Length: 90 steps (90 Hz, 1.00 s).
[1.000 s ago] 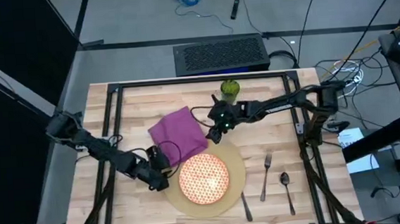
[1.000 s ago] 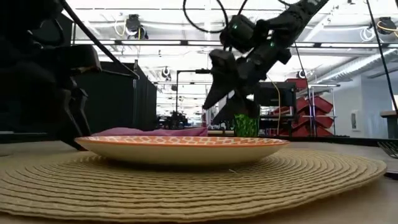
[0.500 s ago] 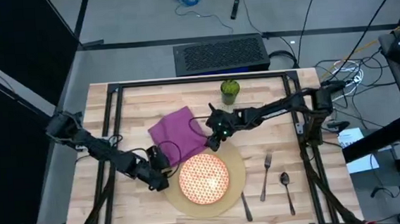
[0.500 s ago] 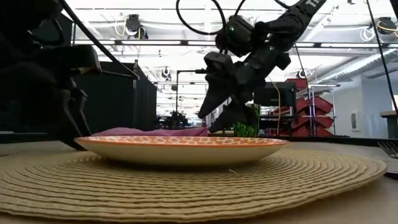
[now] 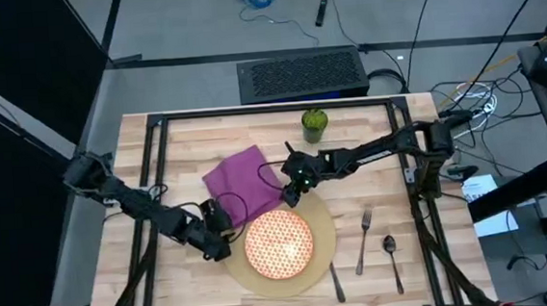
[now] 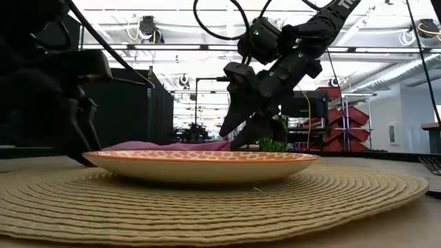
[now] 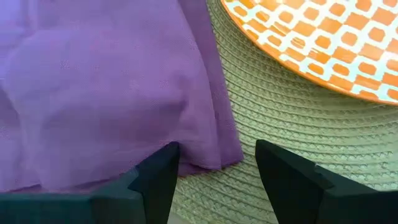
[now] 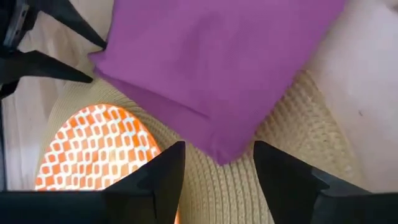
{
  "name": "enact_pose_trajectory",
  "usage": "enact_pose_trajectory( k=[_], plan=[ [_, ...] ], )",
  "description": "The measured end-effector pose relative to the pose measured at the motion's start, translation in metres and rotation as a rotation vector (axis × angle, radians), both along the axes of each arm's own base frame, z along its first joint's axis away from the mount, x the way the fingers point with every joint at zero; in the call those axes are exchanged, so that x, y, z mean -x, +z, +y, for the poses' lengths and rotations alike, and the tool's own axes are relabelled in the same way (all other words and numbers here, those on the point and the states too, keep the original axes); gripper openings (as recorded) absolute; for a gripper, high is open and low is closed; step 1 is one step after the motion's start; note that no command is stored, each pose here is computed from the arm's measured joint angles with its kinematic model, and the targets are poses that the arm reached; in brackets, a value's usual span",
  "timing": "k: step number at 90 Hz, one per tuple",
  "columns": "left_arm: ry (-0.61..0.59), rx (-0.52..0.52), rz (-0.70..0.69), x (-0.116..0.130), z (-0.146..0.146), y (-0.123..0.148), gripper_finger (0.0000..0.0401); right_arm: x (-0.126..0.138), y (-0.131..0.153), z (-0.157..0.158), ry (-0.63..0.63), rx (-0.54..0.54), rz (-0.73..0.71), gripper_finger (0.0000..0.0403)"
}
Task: Set table place
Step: Fold the purple table napkin
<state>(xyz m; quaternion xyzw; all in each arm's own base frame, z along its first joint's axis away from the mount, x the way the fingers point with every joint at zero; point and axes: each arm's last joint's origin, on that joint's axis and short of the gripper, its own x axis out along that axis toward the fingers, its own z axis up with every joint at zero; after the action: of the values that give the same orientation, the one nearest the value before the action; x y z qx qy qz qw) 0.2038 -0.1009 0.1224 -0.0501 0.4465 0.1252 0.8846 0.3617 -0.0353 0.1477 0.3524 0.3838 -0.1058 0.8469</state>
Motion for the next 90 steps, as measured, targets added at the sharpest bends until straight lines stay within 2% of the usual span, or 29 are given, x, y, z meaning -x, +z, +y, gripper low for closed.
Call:
enact_pose_trajectory(
  k=[31, 52, 76, 90],
  plan=[
    [0.009, -0.014, -0.009, 0.000, 0.000, 0.000, 0.0200, -0.005, -0.022, -0.001, -0.021, -0.012, 0.034, 0.0173],
    [0.009, -0.014, -0.009, 0.000, 0.000, 0.000, 0.0200, -0.007, -0.022, -0.001, -0.021, -0.009, 0.011, 0.0167],
    [0.013, -0.011, -0.010, 0.000, 0.000, 0.000, 0.0197, -0.007, -0.022, -0.001, -0.016, -0.004, 0.010, 0.0106],
    [0.013, -0.011, -0.010, 0.000, 0.000, 0.000, 0.0150, -0.007, -0.022, -0.001, -0.008, 0.004, 0.008, 0.0058]
  ],
)
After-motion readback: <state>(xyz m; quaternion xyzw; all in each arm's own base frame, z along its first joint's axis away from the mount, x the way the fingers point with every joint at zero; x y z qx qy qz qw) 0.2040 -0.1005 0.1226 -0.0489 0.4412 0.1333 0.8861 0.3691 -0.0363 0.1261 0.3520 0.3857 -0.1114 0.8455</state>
